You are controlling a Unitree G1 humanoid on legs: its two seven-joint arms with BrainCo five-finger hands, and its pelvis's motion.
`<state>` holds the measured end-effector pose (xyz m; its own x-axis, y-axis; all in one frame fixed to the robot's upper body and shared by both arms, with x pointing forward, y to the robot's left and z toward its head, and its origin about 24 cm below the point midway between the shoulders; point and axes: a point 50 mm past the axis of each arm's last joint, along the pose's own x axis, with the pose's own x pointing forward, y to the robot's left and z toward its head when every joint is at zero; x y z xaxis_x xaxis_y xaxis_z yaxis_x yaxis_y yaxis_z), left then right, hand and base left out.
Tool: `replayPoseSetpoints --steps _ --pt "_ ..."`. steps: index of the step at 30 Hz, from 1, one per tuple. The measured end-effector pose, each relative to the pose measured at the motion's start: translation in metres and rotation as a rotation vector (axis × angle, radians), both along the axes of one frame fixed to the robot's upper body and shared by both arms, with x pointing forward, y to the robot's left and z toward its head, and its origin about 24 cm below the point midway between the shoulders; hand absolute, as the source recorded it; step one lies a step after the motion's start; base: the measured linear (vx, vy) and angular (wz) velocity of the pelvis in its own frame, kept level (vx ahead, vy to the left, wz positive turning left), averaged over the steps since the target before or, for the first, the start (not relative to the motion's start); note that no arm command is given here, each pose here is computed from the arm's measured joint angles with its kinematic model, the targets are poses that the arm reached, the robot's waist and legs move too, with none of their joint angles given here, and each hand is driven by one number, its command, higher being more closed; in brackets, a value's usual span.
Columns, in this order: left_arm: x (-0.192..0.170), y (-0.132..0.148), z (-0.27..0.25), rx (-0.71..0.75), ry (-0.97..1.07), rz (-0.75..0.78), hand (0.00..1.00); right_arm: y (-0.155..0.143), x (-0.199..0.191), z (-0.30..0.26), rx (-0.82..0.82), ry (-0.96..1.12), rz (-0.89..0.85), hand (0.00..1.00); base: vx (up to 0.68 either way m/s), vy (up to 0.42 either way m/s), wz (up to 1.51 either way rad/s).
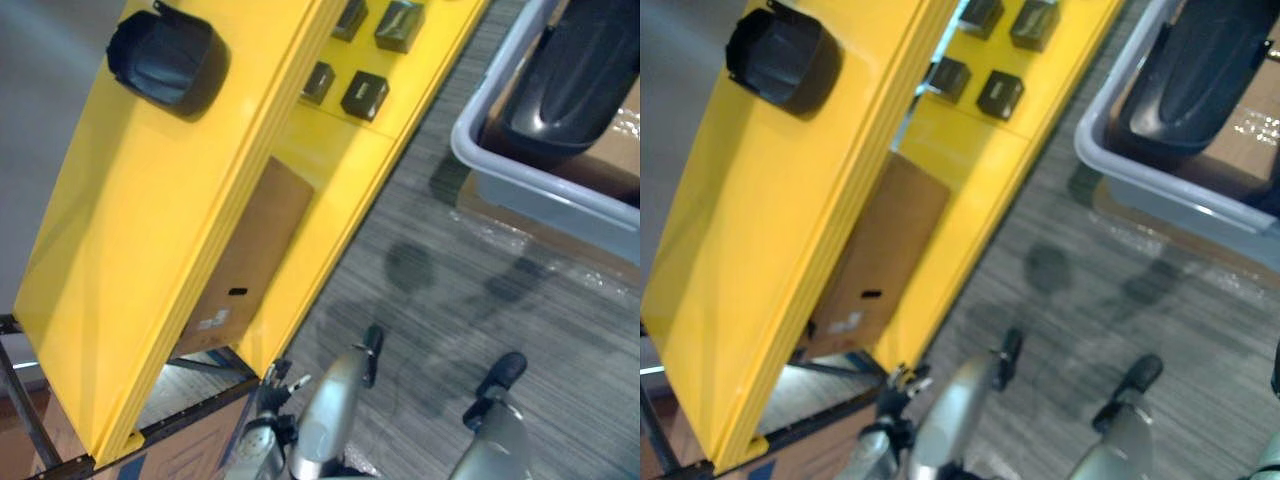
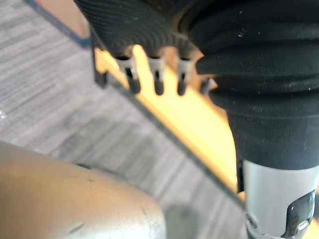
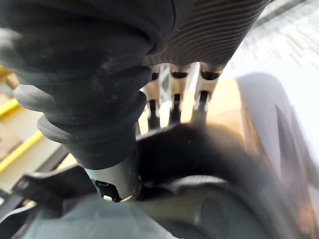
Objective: Walk over and take plastic housings, then place them on the shelf
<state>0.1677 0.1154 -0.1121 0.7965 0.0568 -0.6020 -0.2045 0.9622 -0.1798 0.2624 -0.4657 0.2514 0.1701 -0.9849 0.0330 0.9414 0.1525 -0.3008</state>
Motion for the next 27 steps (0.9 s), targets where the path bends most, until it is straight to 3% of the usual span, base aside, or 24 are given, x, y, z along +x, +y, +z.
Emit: replayPoseSetpoints --steps 5,17,27 --pt "0.000 0.000 -0.001 0.000 0.006 -0.002 0.00 -0.001 0.001 -0.001 -0.002 0.072 0.061 1.00 -0.01 0.028 -0.01" --pt "0.001 -0.003 0.001 0.011 -0.005 -0.008 0.00 -0.003 -0.001 -0.012 -0.067 0.209 0.019 1.00 0.00 0.046 0.05" --pt "0.001 -0.002 0.014 0.022 -0.069 0.000 0.00 0.022 0.025 -0.012 -0.203 0.114 0.019 1.00 0.01 0.028 0.05"
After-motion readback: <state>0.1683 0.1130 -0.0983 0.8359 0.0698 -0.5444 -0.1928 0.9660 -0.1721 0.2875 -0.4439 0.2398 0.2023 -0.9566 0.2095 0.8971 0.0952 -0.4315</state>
